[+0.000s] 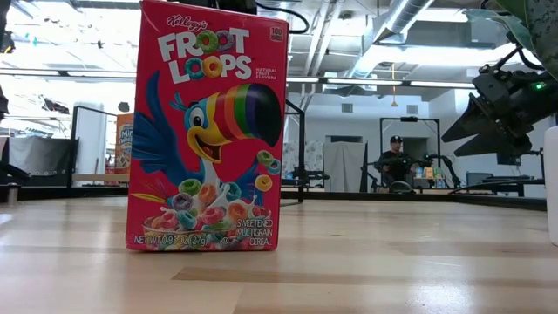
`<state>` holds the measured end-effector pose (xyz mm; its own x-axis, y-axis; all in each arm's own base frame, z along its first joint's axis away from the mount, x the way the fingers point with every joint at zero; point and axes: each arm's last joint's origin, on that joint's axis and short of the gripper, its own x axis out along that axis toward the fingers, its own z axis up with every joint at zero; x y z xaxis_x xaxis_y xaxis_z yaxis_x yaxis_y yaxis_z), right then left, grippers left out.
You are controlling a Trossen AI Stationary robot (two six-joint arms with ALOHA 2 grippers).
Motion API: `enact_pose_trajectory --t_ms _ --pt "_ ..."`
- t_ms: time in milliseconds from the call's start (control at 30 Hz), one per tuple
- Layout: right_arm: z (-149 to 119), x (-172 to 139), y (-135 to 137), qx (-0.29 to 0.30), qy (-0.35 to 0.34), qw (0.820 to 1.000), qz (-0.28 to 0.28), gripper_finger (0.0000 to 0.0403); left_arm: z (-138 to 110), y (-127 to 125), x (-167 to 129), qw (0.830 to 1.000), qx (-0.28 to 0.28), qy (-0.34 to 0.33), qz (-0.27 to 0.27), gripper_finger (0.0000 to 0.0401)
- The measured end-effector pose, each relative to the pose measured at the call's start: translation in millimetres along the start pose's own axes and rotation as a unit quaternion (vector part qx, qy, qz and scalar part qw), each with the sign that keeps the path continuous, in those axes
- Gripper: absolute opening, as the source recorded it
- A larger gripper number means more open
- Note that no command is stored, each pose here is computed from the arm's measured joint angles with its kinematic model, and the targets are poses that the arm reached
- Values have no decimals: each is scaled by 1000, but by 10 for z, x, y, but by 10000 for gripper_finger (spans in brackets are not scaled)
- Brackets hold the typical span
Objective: Stack cereal on shelf
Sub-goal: Put the top yellow cereal box aligned with the other yellow cereal box on the shelf
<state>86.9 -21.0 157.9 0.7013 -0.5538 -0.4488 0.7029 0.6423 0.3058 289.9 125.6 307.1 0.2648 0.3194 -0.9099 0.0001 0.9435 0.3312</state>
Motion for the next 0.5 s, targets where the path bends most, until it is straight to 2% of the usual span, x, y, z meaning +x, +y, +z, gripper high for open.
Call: enact_pose_trajectory --t_ms 500 --pt "0 0 0 1 0 1000 0 317 -58 107 20 1000 -7 14 21 0"
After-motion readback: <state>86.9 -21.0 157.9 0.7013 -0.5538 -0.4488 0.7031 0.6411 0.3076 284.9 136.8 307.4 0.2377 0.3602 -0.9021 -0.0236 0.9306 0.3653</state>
